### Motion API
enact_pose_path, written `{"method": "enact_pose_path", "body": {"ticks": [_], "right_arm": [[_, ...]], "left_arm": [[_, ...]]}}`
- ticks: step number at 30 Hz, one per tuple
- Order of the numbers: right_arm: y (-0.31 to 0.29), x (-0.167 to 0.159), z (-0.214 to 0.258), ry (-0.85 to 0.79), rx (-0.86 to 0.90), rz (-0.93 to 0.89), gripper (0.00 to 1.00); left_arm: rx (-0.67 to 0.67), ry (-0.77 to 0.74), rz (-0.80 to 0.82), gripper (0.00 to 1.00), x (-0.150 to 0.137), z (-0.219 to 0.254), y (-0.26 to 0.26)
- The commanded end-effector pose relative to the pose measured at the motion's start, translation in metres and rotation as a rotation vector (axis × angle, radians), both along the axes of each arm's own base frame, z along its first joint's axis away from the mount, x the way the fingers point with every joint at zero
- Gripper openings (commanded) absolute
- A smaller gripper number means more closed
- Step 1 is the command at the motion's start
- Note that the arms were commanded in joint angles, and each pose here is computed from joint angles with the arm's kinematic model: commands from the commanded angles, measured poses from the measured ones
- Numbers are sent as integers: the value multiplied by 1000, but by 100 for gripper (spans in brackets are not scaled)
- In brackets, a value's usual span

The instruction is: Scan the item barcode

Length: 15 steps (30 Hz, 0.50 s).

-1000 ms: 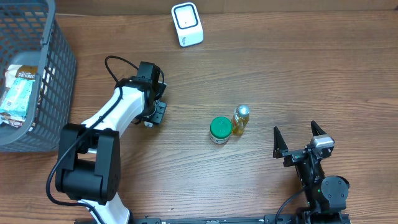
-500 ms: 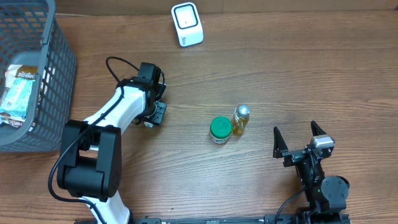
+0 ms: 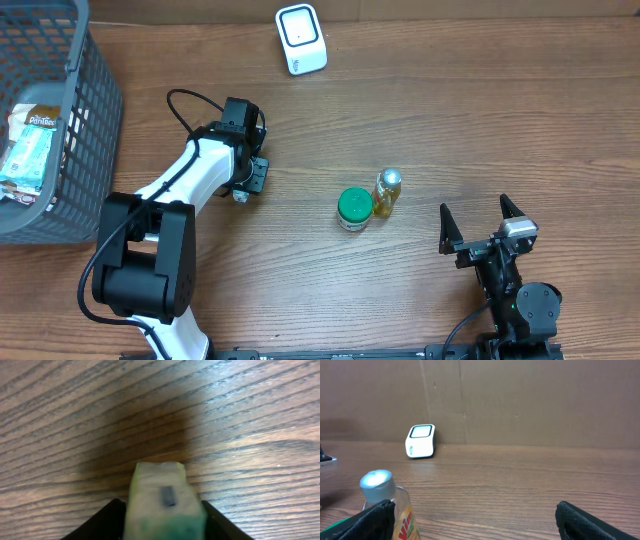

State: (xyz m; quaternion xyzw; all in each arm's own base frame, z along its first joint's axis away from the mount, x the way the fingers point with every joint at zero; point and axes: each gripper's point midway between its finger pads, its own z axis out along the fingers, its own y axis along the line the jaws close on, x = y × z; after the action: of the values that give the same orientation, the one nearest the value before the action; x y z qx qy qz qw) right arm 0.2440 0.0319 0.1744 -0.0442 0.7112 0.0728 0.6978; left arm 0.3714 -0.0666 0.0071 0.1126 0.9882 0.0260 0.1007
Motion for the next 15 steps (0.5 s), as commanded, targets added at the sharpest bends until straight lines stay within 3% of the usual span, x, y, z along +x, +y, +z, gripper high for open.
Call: {"method": "enact_pose_path", "body": {"ticks": [1, 3, 5, 6, 8, 11, 15], "right_arm": [[-1, 0, -2, -2, -4, -3, 100], [-1, 0, -2, -2, -4, -3, 100], [-1, 0, -2, -2, -4, -3, 100], [-1, 0, -2, -2, -4, -3, 100], [-1, 0, -2, -2, -4, -3, 100], [-1, 0, -2, -2, -4, -3, 100], [-1, 0, -2, -2, -4, -3, 100]], "left_arm": [[-24, 10, 1, 36, -2, -5, -7], [-26, 4, 5, 16, 0, -4, -7], [-31, -2, 18, 13, 1, -4, -7], [-32, -5, 20, 18, 2, -4, -8], [-35, -6, 36, 56, 2, -4, -8], [-38, 3, 59, 61, 0, -4, -7], [-56, 40, 56, 57, -9, -6, -10]]}}
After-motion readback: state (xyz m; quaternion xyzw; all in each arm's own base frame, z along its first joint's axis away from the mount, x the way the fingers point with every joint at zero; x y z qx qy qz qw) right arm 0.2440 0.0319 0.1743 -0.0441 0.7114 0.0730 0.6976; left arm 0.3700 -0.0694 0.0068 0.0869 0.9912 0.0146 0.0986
